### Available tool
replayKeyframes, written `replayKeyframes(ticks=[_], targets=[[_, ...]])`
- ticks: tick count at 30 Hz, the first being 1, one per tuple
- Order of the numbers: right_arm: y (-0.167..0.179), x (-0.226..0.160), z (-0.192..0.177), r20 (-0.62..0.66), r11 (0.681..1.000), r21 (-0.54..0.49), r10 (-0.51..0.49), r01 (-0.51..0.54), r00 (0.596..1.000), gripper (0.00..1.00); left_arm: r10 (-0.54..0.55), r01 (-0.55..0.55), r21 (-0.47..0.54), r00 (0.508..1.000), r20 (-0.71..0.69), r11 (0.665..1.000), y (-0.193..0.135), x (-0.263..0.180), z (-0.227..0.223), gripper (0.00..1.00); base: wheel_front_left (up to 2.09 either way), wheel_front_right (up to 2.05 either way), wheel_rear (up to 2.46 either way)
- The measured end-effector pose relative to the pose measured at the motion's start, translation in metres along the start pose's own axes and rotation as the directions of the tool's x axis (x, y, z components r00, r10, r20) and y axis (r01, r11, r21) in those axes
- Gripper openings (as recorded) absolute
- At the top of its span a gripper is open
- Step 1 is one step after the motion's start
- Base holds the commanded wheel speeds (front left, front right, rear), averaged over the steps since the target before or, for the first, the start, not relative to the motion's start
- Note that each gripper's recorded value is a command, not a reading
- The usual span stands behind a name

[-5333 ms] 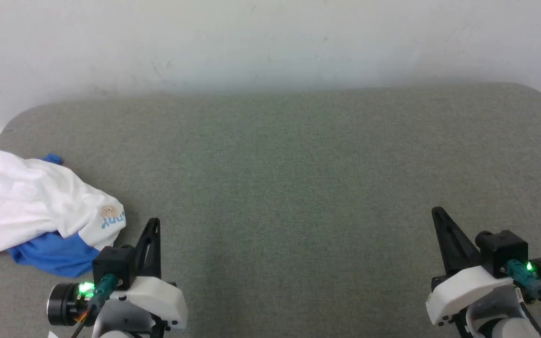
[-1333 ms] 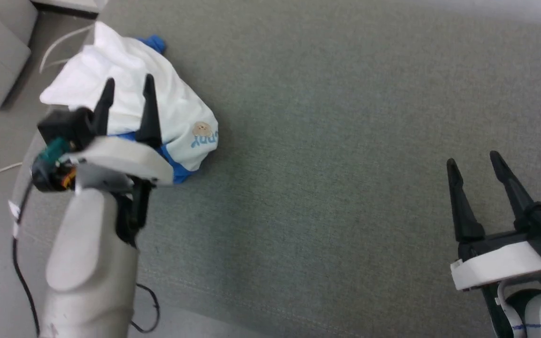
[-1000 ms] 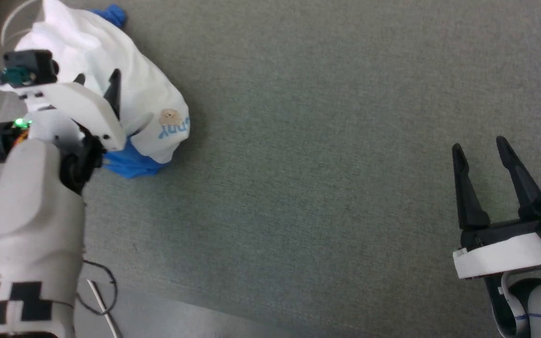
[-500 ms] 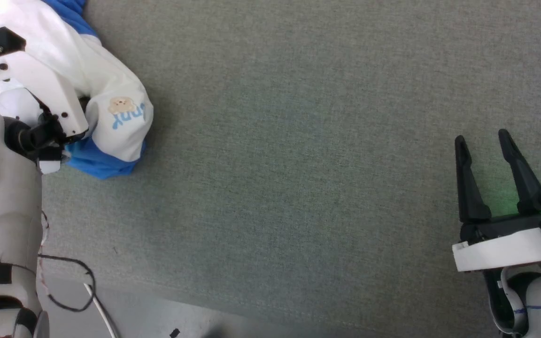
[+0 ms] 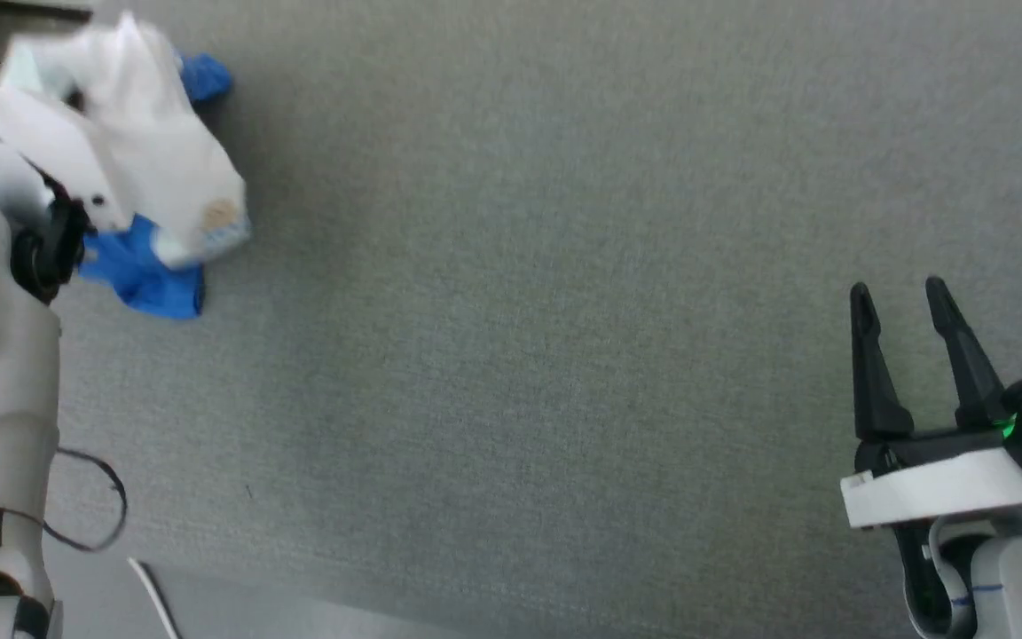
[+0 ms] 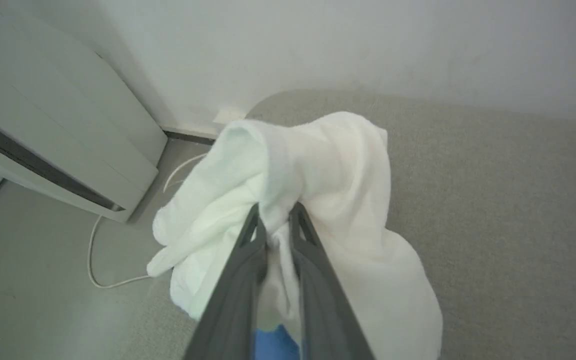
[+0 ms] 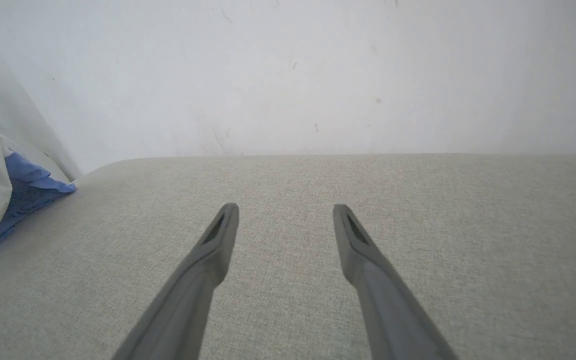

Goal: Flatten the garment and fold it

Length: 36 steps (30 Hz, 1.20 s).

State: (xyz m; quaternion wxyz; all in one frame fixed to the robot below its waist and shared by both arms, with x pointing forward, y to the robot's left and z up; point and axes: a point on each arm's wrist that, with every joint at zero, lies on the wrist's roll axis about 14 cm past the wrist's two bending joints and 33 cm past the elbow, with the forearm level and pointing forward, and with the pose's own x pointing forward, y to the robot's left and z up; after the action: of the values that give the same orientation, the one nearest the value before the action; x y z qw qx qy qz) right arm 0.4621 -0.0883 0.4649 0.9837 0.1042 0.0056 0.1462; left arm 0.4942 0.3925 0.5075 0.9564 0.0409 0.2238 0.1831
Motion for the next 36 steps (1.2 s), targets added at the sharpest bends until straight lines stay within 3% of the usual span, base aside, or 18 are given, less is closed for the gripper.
replayKeyframes(ticks=[3, 7, 12, 18, 22, 28, 32, 36], targets=[[-0.003, -0.010, 0.014, 0.031, 1.000, -0.007, -0.018, 0.018, 0.999, 1.00, -0.012, 0.008, 0.018, 0.966, 0.260, 1.000, -0.001, -0.020, 0.060, 0.00, 0.00, 0.00, 0.00], [-0.006, -0.025, 0.034, 0.077, 0.999, 0.007, -0.042, 0.041, 0.996, 1.00, -0.028, 0.020, 0.022, 0.859, 0.510, 1.000, -0.002, -0.057, 0.118, 0.00, 0.00, 0.00, 0.00], [-0.015, -0.050, 0.056, 0.129, 0.996, 0.007, -0.087, 0.086, 0.988, 1.00, -0.082, 0.088, 0.026, 0.734, 0.674, 0.996, -0.026, -0.096, 0.160, 0.00, 0.00, 0.00, 0.00], [-0.035, -0.080, 0.079, 0.186, 0.987, -0.009, -0.158, 0.162, 0.970, 1.00, -0.214, 0.274, 0.058, 0.587, 0.780, 0.960, -0.103, -0.136, 0.199, 0.00, 0.00, 0.00, 0.00], [-0.052, -0.102, 0.089, 0.212, 0.974, -0.007, -0.219, 0.226, 0.952, 1.00, -0.320, 0.432, 0.090, 0.498, 0.806, 0.897, -0.171, -0.162, 0.207, 0.00, 0.00, 0.00, 0.00], [-0.078, -0.139, 0.094, 0.221, 0.944, -0.005, -0.320, 0.329, 0.921, 1.00, -0.480, 0.659, 0.125, 0.392, 0.785, 0.742, -0.275, -0.203, 0.188, 0.00, 0.00, 0.00, 0.00], [-0.093, -0.163, 0.094, 0.217, 0.919, -0.002, -0.385, 0.395, 0.897, 1.00, -0.591, 0.747, 0.139, 0.383, 0.710, 0.651, -0.323, -0.211, 0.145, 0.00, 0.00, 0.00, 0.00], [-0.102, -0.178, 0.094, 0.219, 0.900, 0.000, -0.426, 0.437, 0.878, 1.00, -0.710, 0.810, 0.087, 0.450, 0.542, 0.580, -0.359, -0.204, 0.054, 0.00, 0.00, 0.00, 0.00]])
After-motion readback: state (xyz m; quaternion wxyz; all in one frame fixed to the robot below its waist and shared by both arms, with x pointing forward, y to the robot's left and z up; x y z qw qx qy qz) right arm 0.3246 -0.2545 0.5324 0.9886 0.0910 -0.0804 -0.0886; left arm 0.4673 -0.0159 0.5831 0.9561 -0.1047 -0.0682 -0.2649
